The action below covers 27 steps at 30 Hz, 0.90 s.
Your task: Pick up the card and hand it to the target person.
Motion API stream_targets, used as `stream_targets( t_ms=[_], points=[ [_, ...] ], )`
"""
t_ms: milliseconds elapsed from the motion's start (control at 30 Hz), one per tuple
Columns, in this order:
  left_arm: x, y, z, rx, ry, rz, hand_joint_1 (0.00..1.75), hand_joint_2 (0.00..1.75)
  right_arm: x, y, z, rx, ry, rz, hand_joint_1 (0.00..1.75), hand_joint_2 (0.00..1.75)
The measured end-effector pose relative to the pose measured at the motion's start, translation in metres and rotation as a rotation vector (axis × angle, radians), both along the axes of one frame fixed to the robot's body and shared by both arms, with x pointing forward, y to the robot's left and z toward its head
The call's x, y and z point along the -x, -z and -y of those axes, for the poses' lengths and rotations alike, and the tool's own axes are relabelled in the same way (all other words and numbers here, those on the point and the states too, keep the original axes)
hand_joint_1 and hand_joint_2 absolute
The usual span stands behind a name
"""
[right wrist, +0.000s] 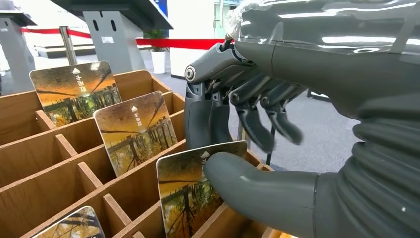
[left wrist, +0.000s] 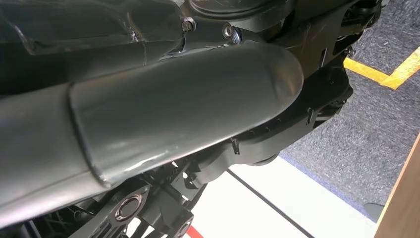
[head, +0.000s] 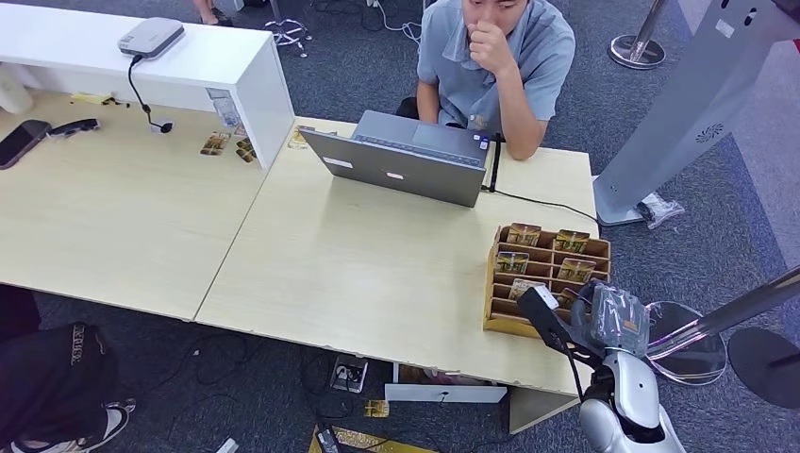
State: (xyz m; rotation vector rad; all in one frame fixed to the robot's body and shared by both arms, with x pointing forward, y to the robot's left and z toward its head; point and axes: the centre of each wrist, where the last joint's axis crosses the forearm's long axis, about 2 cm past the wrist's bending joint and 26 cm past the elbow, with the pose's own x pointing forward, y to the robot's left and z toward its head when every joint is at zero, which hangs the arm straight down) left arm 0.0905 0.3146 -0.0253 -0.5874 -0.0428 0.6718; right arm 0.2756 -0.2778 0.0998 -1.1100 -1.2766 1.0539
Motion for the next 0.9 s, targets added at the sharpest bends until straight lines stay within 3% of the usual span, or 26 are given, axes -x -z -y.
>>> stream_targets(
  t_ms=[567, 733, 900],
  points=[
    [0.0, -0.001, 0.001, 0.005, 0.002, 0.005, 0.0, 0.0, -0.002, -0.012, 0.001, 0.003, -0.003, 0.114, 1.75, 1.75],
    [0.0, -0.001, 0.001, 0.012, 0.007, 0.009, 0.0, 0.0, -0.004, -0.029, -0.001, 0.005, -0.015, 0.217, 1.75, 1.75],
    [0.0, -0.001, -0.001, 0.015, 0.014, 0.011, 0.0, 0.0, -0.008, -0.061, -0.005, 0.008, -0.034, 0.355, 1.75, 1.75]
  ],
)
